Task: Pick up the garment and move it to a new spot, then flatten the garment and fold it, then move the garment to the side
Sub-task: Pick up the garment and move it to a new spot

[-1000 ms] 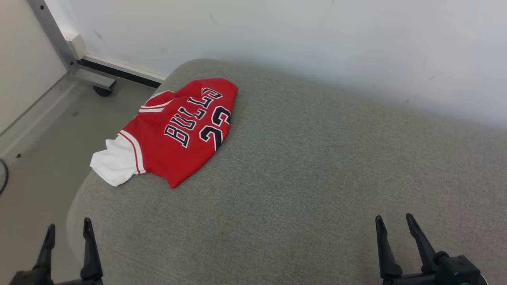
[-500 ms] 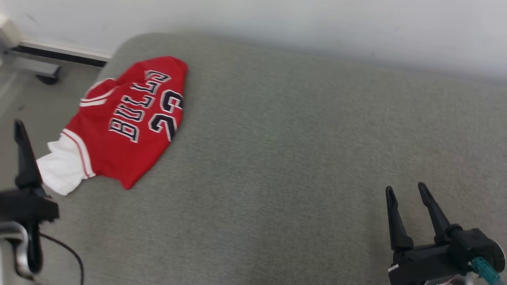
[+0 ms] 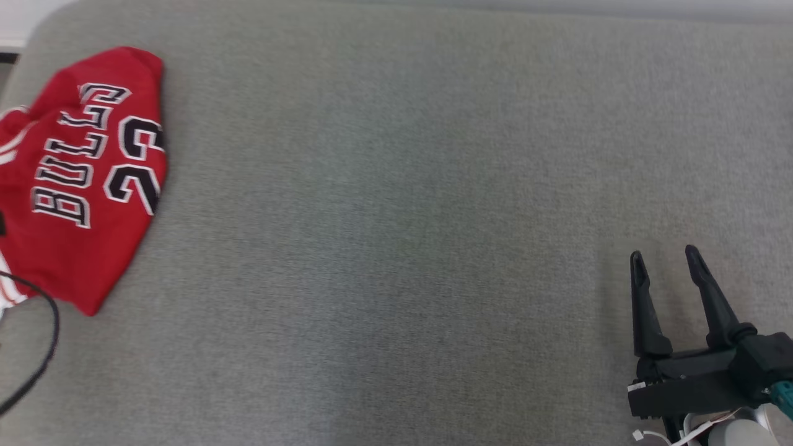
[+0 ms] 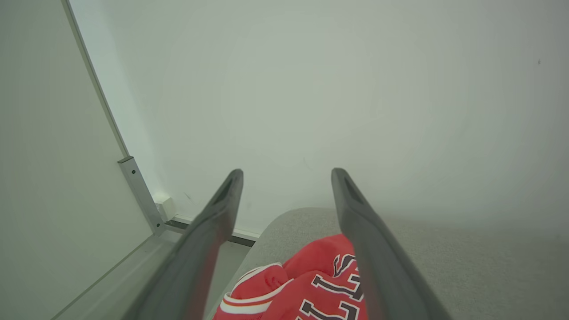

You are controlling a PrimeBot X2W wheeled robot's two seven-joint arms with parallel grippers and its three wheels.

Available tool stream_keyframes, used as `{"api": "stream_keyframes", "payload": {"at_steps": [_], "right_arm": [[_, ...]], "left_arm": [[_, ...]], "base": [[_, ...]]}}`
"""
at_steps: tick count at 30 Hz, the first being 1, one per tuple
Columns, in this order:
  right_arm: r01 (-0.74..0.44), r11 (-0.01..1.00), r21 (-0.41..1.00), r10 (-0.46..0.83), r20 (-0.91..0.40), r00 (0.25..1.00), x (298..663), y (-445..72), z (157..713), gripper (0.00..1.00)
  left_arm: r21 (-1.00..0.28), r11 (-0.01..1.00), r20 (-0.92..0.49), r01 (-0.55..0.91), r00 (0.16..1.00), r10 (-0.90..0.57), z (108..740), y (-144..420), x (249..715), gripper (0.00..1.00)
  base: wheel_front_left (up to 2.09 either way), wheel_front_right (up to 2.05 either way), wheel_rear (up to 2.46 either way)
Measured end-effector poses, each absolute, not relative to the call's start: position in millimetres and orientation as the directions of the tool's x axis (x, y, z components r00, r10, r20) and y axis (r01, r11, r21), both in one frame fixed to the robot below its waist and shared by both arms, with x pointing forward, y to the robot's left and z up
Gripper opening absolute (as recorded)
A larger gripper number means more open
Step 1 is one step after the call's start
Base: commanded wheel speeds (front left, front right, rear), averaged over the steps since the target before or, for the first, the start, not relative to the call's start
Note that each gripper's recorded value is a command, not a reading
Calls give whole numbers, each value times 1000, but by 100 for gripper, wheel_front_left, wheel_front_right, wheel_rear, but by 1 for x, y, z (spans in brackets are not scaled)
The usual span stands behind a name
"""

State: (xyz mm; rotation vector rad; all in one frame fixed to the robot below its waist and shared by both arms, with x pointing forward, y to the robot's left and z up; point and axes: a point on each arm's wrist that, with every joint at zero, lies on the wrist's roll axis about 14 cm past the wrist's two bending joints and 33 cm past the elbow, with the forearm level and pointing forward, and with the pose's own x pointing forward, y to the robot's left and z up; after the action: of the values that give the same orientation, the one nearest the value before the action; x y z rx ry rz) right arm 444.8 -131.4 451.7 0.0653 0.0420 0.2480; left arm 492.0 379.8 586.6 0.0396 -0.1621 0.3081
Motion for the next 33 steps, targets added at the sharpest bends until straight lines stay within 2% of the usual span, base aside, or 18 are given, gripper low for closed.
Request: {"api": "stream_keyframes", "payload": {"at_steps": [3,6,10,21,26,33], "right_arm": [[-220,974,61,223,-45,974,448,-142,446,100],[-194,980,48,197,-61,979,450,-152,439,100],[-167,985,33,169,-73,983,449,-163,435,100],[-139,990,17,140,-79,987,447,-173,437,100],[-133,991,12,134,-73,988,446,-175,440,100],[-123,992,5,123,-70,990,444,-179,444,100]], "left_arm": [[16,955,124,-295,949,291,574,378,515,100],[13,958,14,-287,958,287,541,378,538,100],[1,956,-127,-294,948,291,499,378,545,100],[-70,932,-444,-356,848,290,425,382,536,100],[-99,913,-616,-395,745,255,389,376,516,100],[-142,897,-689,-418,692,214,370,364,508,100]], "base": [[0,0,0],[0,0,0],[0,0,0],[0,0,0],[0,0,0],[0,0,0]]}}
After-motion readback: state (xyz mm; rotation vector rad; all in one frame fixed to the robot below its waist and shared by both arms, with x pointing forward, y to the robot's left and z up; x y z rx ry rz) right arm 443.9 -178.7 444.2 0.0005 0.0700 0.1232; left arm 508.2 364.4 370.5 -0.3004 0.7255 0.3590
